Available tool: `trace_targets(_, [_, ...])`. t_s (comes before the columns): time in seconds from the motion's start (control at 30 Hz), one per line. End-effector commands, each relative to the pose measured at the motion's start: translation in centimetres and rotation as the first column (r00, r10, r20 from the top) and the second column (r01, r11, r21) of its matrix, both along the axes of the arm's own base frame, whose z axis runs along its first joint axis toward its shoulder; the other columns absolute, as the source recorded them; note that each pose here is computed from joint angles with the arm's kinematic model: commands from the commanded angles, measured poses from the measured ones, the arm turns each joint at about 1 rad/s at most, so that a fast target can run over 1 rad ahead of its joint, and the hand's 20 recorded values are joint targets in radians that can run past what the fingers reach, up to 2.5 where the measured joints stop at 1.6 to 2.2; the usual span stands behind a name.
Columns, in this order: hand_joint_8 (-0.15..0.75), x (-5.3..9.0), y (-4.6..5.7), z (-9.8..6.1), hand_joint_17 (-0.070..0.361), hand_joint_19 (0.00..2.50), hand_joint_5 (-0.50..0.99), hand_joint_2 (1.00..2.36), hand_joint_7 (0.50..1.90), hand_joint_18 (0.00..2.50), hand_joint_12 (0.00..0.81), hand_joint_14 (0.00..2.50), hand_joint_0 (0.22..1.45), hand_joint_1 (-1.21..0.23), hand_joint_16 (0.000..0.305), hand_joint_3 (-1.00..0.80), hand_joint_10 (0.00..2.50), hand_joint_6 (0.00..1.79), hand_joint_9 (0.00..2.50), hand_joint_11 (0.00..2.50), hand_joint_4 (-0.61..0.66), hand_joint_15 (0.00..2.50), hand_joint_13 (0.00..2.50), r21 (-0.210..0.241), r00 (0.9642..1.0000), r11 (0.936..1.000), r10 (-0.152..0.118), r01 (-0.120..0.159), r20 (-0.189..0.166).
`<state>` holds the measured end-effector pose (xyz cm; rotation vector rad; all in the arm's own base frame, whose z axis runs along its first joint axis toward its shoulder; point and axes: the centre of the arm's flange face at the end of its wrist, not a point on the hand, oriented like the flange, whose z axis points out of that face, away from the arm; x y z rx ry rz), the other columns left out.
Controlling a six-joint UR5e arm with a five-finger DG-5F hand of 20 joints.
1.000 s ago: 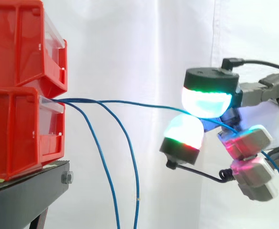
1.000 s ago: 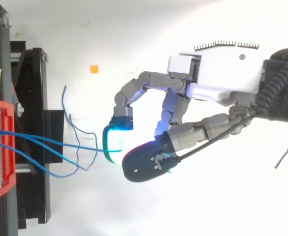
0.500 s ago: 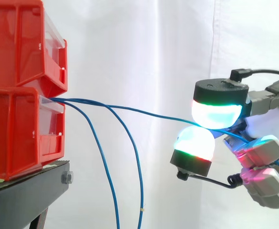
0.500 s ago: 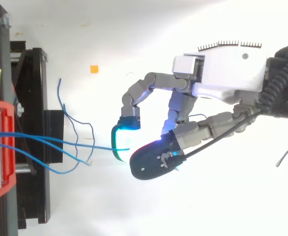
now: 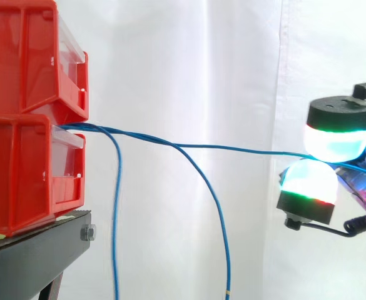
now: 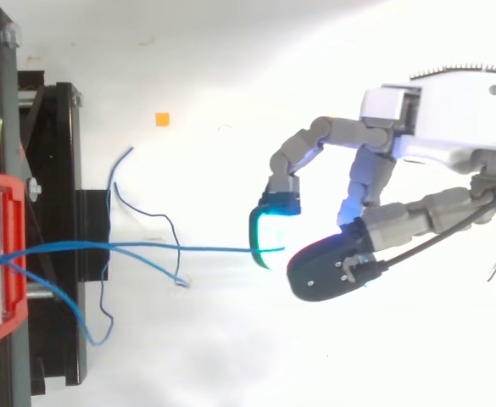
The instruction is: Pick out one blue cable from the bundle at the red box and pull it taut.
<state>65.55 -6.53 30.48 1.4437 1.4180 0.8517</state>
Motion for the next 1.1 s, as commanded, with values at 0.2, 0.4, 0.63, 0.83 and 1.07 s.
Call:
trace_targets(0.2, [0.341, -1.7, 0.1, -0.8, 0.135, 0.72, -0.09, 1.01, 0.89, 1.17, 0.386, 0.02, 0.61, -0.69, 0.06, -0.16, 0.03, 0.93, 1.41, 0.83, -0.01, 0.7, 1.25, 0.004, 0.9998, 0.9998, -0.018, 0.018, 0.003])
trace_targets(0.4, [0.34, -1.7, -0.1, -2.5, 0.138, 0.73, -0.09, 1.01, 0.88, 1.19, 0.396, 0.02, 0.61, -0.69, 0.061, -0.15, 0.02, 0.93, 1.42, 0.82, -0.01, 0.72, 1.26, 0.031, 0.9973, 0.9985, -0.046, 0.044, 0.058])
trace_targets(0.63, [0.342, -0.9, -0.2, -2.0, 0.142, 0.72, -0.09, 1.01, 0.88, 1.21, 0.408, 0.02, 0.61, -0.69, 0.063, -0.15, 0.03, 0.93, 1.43, 0.83, -0.02, 0.72, 1.29, -0.044, 0.9918, 0.9972, -0.055, 0.06, 0.116])
trace_targets(0.83, [0.341, -0.6, 0.2, -1.9, 0.141, 0.7, -0.09, 1.01, 0.89, 1.21, 0.408, 0.02, 0.61, -0.69, 0.063, -0.15, 0.03, 0.93, 1.43, 0.83, -0.02, 0.7, 1.28, -0.038, 0.9896, 0.998, -0.045, 0.05, 0.136])
trace_targets(1.07, [0.343, -0.2, 0.5, -1.6, 0.142, 0.7, -0.09, 1.01, 0.89, 1.2, 0.409, 0.02, 0.61, -0.69, 0.063, -0.15, 0.03, 0.93, 1.43, 0.83, -0.02, 0.69, 1.28, -0.035, 0.986, 0.999, -0.021, 0.027, 0.165])
